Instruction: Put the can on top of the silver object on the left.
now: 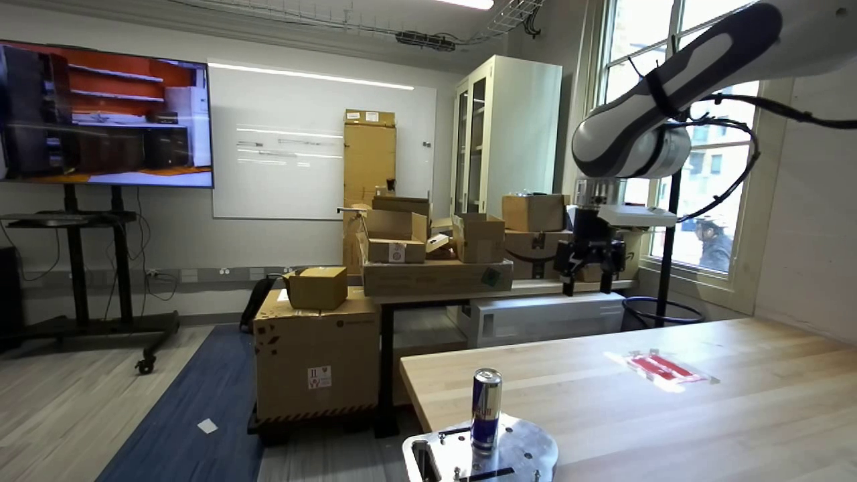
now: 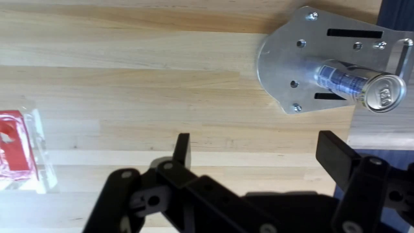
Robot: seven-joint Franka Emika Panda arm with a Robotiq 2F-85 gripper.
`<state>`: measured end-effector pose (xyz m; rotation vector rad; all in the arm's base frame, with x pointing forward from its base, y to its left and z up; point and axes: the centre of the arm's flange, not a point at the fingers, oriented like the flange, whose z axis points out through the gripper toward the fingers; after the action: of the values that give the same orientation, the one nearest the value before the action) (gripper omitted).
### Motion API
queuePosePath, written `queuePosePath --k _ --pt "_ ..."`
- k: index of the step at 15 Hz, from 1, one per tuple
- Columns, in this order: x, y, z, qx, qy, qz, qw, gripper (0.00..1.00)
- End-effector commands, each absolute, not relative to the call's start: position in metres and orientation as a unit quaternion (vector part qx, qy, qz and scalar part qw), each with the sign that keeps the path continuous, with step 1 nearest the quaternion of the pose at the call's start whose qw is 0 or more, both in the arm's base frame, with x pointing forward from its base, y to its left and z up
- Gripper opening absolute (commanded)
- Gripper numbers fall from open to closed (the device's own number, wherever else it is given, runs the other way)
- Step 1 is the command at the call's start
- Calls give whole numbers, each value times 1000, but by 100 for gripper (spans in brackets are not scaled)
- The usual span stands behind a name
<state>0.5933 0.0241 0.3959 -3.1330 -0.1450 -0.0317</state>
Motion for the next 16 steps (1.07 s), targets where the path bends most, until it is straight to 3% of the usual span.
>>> queuePosePath --k 1,8,9,16 --pt "554 -15 417 -1000 -3 -29 10 100" --pt "515 -39 419 -999 15 -30 21 100" --pt "535 -35 417 -1000 13 -19 11 100" --pt "525 -36 415 -1000 16 -19 15 100"
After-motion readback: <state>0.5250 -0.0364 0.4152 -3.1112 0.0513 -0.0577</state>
